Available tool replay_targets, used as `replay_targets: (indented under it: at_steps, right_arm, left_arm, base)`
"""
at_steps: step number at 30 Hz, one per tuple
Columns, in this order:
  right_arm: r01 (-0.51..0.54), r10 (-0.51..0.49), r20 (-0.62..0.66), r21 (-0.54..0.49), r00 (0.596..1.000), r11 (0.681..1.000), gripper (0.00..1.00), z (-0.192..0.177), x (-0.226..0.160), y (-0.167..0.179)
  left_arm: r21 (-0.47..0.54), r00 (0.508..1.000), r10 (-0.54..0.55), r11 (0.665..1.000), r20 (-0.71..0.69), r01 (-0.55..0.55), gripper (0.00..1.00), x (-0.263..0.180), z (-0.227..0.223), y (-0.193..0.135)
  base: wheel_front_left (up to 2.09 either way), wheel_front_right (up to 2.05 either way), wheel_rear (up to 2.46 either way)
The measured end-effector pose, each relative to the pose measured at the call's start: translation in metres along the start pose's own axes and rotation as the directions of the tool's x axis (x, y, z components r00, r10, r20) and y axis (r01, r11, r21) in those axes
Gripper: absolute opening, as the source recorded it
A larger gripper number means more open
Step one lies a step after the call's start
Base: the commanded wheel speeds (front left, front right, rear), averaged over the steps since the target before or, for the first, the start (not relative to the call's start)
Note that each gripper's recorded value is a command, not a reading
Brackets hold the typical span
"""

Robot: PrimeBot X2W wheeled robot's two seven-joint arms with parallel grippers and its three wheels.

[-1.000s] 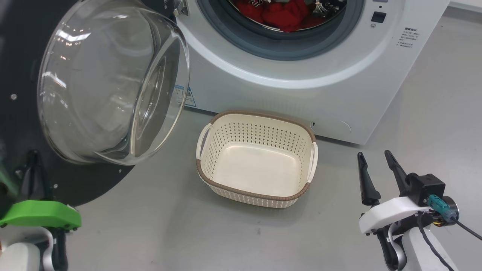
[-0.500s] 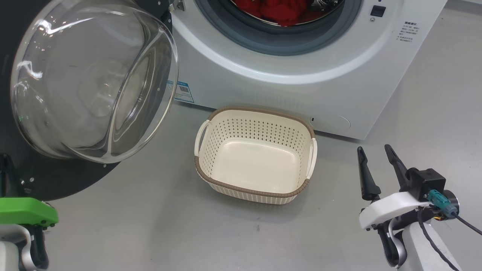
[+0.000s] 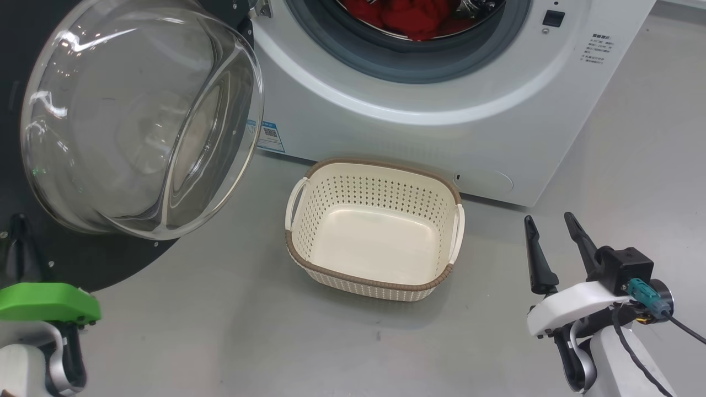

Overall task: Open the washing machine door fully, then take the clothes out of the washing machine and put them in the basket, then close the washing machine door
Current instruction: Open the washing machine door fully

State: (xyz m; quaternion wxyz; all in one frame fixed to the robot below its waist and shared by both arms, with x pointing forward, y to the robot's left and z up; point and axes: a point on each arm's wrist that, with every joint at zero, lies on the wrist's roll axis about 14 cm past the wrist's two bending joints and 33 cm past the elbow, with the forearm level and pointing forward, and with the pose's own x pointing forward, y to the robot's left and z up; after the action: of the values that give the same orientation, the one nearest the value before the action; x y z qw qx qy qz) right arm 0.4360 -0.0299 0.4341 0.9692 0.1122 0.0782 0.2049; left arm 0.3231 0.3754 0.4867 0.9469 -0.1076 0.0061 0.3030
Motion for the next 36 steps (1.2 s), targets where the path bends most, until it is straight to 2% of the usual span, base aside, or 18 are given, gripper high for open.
replay_targets:
  at_steps: [11, 12, 13, 14, 15, 16, 17, 30, 36]
  right_arm:
    - [-0.015, 0.015, 0.014, -0.013, 1.000, 1.000, 1.00, 0.008, -0.005, 0.005]
    - [-0.016, 0.017, 0.016, -0.017, 1.000, 1.000, 1.00, 0.009, -0.007, 0.006]
    - [-0.016, 0.016, 0.016, -0.018, 1.000, 1.000, 1.00, 0.009, -0.008, 0.007]
    - [-0.015, 0.015, 0.016, -0.019, 1.000, 1.000, 1.00, 0.009, -0.010, 0.006]
    - [-0.014, 0.014, 0.016, -0.021, 1.000, 1.000, 1.00, 0.010, -0.011, 0.006]
    - [-0.012, 0.013, 0.018, -0.022, 1.000, 1.000, 1.00, 0.011, -0.012, 0.006]
    - [-0.009, 0.010, 0.020, -0.024, 1.000, 1.000, 1.00, 0.012, -0.014, 0.005]
    - [0.032, -0.030, 0.040, -0.034, 0.999, 0.999, 1.00, 0.019, -0.037, -0.003]
    - [0.061, -0.060, 0.057, -0.026, 0.997, 0.998, 1.00, 0.023, -0.048, -0.011]
  left_arm:
    - [0.003, 0.997, -0.081, 0.997, 0.003, 0.081, 0.00, -0.022, -0.008, -0.027]
    - [-0.008, 0.996, -0.094, 0.996, 0.004, 0.094, 0.07, -0.027, -0.009, -0.032]
    - [-0.011, 0.995, -0.102, 0.995, 0.006, 0.102, 0.39, -0.029, -0.010, -0.035]
    - [-0.017, 0.994, -0.110, 0.994, 0.005, 0.110, 0.43, -0.031, -0.011, -0.038]
    - [-0.022, 0.993, -0.118, 0.993, 0.002, 0.118, 0.56, -0.033, -0.012, -0.041]
    - [-0.025, 0.992, -0.126, 0.992, -0.001, 0.126, 0.97, -0.035, -0.013, -0.044]
    - [-0.023, 0.991, -0.135, 0.991, -0.003, 0.135, 1.00, -0.038, -0.015, -0.046]
    - [-0.025, 0.956, -0.284, 0.959, -0.075, 0.283, 1.00, -0.066, -0.036, -0.091]
    - [-0.039, 0.914, -0.385, 0.923, -0.127, 0.383, 1.00, -0.076, -0.047, -0.121]
  base:
    - [0.00, 0.00, 0.00]
    - [0.00, 0.00, 0.00]
    - [0.00, 0.00, 0.00]
    - [0.00, 0.00, 0.00]
    - [0.00, 0.00, 0.00]
    - [0.00, 0.00, 0.00]
    - [0.00, 0.00, 0.00]
    - [0.00, 0.00, 0.00]
    - [0.00, 0.00, 0.00]
